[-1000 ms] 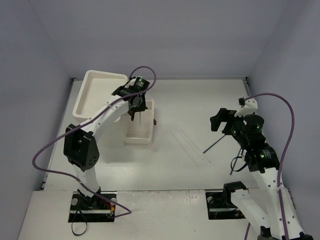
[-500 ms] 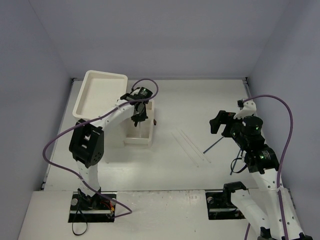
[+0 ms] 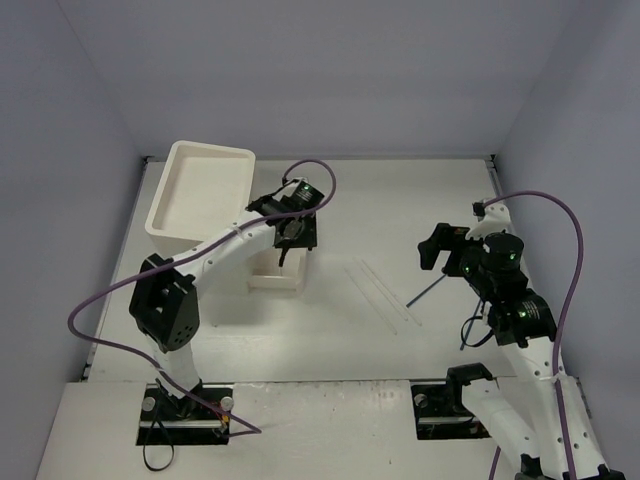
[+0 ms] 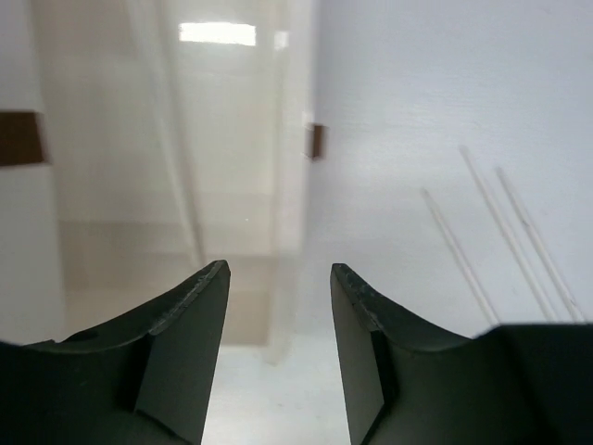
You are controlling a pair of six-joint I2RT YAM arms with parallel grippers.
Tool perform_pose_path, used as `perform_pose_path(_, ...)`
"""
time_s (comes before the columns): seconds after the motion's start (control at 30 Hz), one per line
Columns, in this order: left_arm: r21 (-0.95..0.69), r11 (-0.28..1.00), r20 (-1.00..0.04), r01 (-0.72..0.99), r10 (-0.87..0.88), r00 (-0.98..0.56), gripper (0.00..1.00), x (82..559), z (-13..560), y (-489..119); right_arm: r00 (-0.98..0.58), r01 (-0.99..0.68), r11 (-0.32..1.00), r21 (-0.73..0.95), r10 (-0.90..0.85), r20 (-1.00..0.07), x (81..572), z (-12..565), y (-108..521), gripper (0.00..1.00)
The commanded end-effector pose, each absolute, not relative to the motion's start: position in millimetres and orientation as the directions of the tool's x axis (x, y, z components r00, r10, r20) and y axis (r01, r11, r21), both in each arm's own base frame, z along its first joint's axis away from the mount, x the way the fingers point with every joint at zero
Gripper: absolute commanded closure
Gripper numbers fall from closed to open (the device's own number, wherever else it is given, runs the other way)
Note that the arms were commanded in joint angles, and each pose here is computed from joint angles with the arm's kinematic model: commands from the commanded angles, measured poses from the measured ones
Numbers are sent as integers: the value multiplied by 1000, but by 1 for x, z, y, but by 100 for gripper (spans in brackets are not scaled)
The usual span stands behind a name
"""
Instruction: Sort the eating utensils into containers
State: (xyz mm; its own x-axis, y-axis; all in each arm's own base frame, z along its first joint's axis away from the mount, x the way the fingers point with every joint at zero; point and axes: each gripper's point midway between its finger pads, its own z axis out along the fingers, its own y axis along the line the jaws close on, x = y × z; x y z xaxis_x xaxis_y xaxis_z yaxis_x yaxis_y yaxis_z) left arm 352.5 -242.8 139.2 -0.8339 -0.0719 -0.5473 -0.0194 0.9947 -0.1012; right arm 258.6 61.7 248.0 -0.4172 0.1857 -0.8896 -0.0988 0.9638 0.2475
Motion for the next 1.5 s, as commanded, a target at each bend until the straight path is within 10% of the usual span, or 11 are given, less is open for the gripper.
perform_pose_path(0.0,-213,976,-612,43,-99,-784,55,326,181,-296,-380,-114,962,248,189,-905,262,257,64,9)
perform_pose_path(0.33,-227,969,-561,95,-50,-826,55,290,154,-347,-505,-143,952,269,164,-848,262,224,77,9)
perform_pose_path(0.83,-115,973,-783,201,36,-621,35,303,275,-261,-855,-258,940,222,-115,-506,249,84,142,18)
perform_pose_path(1.47,-23,993,-851,119,43,-523,23,266,332,-109,-899,-319,939,130,-256,-354,244,13,187,62)
